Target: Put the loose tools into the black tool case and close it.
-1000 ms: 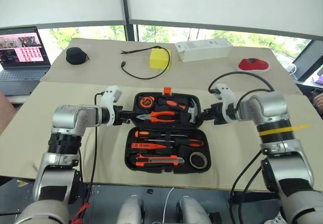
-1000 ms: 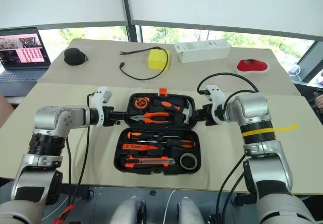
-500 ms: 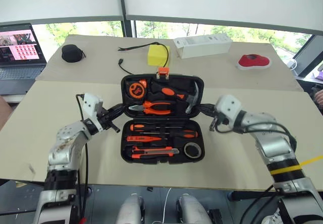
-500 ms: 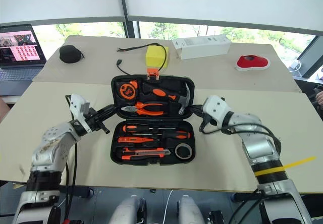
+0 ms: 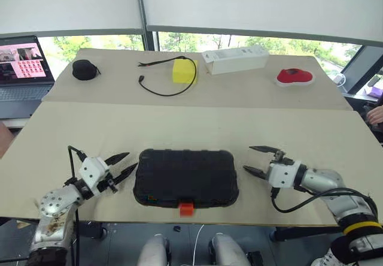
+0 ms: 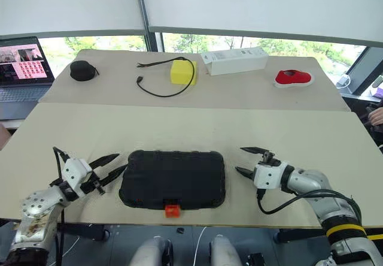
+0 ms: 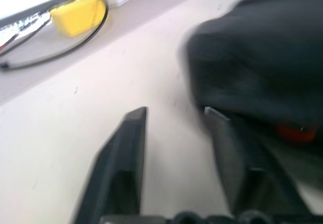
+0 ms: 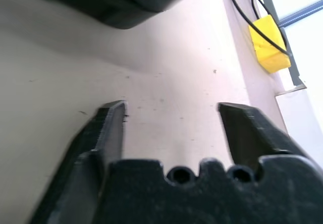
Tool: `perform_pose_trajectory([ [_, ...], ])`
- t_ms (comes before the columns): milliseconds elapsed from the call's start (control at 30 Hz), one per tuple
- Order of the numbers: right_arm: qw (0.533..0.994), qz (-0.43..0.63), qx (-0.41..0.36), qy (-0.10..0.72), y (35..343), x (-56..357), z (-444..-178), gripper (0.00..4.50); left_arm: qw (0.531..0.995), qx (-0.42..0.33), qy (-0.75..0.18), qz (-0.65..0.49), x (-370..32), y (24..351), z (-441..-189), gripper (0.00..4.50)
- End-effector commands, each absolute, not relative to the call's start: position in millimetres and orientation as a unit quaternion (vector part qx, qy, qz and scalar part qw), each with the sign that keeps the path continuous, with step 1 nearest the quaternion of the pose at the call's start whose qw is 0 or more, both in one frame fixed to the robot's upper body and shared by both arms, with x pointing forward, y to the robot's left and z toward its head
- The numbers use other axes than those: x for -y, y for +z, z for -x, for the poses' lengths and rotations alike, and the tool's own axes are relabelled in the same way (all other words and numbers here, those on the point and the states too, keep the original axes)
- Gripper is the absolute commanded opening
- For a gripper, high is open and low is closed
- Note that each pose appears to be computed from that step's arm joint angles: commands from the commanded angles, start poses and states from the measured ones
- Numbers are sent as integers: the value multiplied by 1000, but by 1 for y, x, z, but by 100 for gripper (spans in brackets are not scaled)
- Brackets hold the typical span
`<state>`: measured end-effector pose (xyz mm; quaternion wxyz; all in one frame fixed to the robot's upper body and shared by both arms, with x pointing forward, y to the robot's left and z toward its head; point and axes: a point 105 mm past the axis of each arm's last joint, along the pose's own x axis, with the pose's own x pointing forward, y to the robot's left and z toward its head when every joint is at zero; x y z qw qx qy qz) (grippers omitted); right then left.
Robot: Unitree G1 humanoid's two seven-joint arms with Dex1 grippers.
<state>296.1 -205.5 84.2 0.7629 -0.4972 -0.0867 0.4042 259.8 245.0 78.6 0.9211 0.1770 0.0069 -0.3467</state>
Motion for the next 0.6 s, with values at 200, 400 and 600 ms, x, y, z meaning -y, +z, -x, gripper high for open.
perform_pose_trajectory([
  [200, 797, 412, 21, 441, 92, 220, -265, 191, 911, -51, -376, -163, -259, 92, -263, 157],
  [400, 766, 319, -52, 555, 82, 183, -222, 8, 899, -54, -399, -169, -244, 105, -298, 0],
  [600, 737, 257, -98, 617, 67, 136, -204, 8, 868, -89, -447, -198, -214, 98, -334, 0],
])
